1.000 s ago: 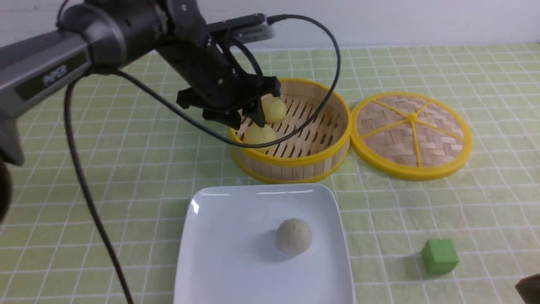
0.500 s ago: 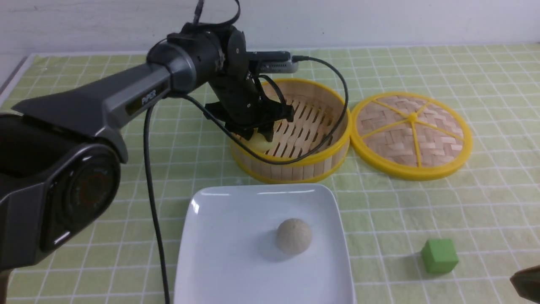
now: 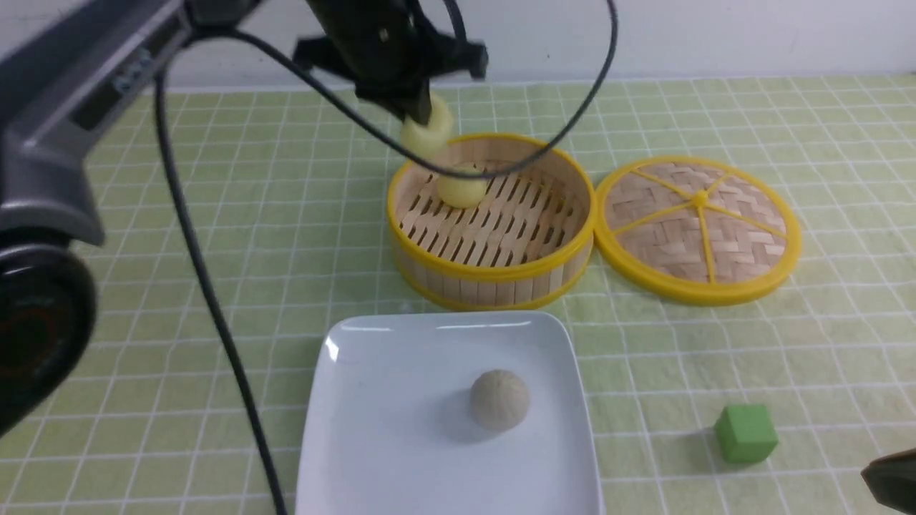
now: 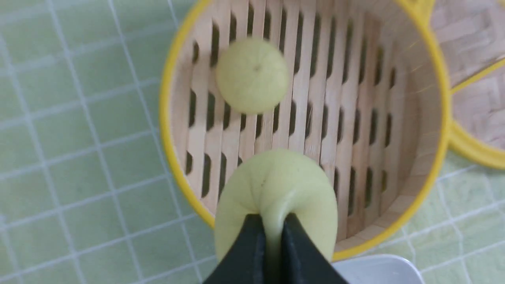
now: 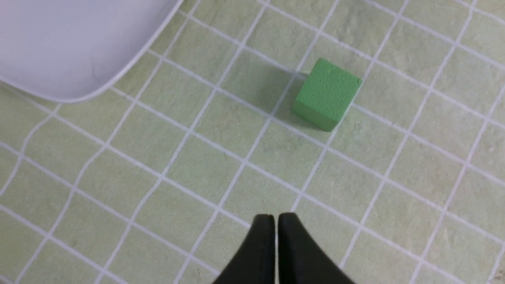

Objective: Put the steamed buns into the plate on the green tablecloth.
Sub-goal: 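Carry the bun from the bamboo steamer to the plate with the left gripper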

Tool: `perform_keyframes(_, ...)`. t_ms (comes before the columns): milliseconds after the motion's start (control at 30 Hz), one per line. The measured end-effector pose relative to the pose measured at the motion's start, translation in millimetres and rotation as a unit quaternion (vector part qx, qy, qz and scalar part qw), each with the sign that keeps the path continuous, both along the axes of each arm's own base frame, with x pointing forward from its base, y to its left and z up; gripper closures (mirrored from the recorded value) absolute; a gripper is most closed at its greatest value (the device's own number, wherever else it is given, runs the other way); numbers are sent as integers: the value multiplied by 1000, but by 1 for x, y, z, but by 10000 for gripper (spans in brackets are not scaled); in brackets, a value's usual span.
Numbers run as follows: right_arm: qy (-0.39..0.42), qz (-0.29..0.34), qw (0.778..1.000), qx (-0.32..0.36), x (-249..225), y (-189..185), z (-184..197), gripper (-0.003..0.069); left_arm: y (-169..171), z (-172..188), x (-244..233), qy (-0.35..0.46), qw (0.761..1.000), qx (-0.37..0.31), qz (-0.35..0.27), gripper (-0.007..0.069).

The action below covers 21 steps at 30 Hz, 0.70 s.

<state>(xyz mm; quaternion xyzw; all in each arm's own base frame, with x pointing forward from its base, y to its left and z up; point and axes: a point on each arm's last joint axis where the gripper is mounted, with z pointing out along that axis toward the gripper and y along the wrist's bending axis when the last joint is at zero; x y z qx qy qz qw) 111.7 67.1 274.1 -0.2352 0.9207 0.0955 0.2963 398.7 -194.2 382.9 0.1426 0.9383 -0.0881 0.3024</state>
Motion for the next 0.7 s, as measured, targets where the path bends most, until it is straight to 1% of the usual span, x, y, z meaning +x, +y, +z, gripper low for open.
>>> perform_keyframes(33,0,0,1000,1,0,0,0,621,6,16,-8,-18,1000,2,3,604)
perform_keyframes(100,0,0,1000,2,0,0,0,617,17,32,-22,-38,999,19,11,604)
perform_keyframes(167,1,0,1000,2,0,0,0,614,24,33,-33,-29,999,25,18,604)
perform_keyframes(233,1,0,1000,3,0,0,0,612,28,13,-43,13,999,35,16,604)
perform_keyframes(300,1,0,1000,3,0,0,0,612,30,-13,-58,73,997,38,9,604)
perform_keyframes(367,1,0,1000,3,0,0,0,608,33,-46,-70,134,990,53,7,604)
perform_keyframes(433,1,0,1000,3,0,0,0,602,37,-87,-86,208,976,69,7,604)
perform_keyframes(467,1,0,1000,3,0,0,0,602,37,-86,-86,207,976,66,7,604)
perform_keyframes(500,1,0,1000,3,0,0,0,600,38,-119,-97,245,966,76,6,603)
perform_keyframes(567,1,0,1000,3,0,0,0,597,34,-139,-104,250,965,75,2,602)
perform_keyframes(633,1,0,1000,3,0,0,0,595,31,-147,-107,245,967,71,1,600)
perform_keyframes(700,1,0,1000,3,0,0,0,591,21,-157,-111,223,973,52,6,589)
